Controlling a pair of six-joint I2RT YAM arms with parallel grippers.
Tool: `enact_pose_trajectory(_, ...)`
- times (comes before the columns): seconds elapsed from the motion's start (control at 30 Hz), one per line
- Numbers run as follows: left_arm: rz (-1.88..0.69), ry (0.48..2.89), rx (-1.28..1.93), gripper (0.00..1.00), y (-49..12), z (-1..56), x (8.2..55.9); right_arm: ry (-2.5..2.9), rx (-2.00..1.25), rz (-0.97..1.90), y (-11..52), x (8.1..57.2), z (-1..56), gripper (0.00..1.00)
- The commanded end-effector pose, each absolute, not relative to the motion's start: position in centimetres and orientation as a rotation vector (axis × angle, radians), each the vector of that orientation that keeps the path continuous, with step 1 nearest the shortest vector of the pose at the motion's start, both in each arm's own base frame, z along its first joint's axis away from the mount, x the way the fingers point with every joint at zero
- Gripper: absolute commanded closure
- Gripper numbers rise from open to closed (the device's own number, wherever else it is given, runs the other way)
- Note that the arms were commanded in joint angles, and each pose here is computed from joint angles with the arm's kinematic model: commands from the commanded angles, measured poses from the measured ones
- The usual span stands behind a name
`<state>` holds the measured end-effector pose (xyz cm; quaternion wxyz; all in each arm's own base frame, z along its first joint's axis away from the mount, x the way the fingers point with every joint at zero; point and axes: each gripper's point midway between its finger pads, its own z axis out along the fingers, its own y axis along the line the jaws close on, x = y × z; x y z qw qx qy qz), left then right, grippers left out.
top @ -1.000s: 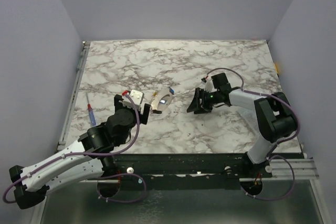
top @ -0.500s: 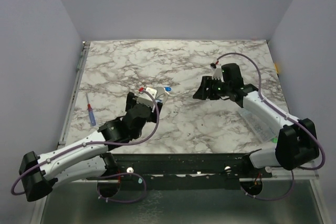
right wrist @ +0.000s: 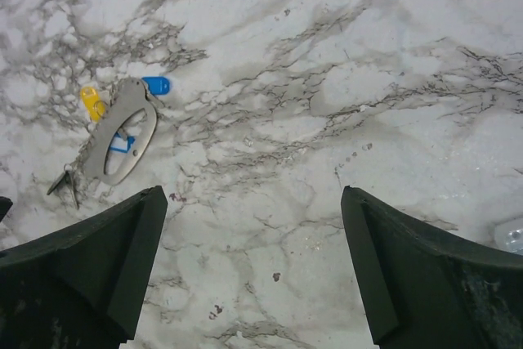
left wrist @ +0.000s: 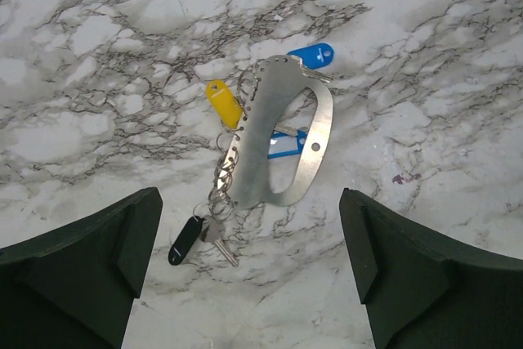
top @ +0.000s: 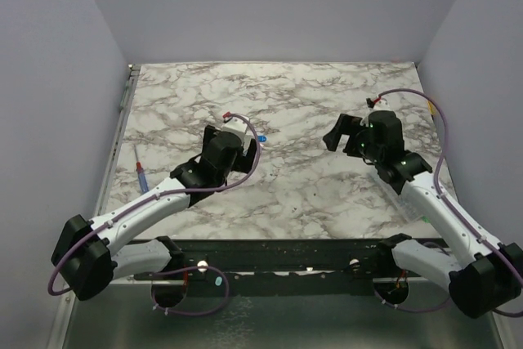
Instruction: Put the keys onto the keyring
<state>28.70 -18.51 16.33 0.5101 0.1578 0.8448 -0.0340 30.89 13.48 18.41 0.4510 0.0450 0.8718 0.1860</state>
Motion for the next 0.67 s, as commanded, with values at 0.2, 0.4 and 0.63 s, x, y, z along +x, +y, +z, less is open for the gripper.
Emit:
enact_pose_trajectory(0.2,-0.116,1.973,0.336,0.01,-17.8,17.1,30.3,2.028,0.180,0.483,12.5,30.0,21.6,0.00)
enact_pose_trajectory(0.4,-0.089,1.950,0.338,0.01,-17.1,17.3,30.1,2.007,0.164,0.535,13.1,29.8,22.3,0.00)
enact_pose_trajectory(0.63,-0.075,1.937,0.335,0.01,-16.9,17.6,30.3,1.978,0.181,0.565,13.5,30.2,23.0,0.00)
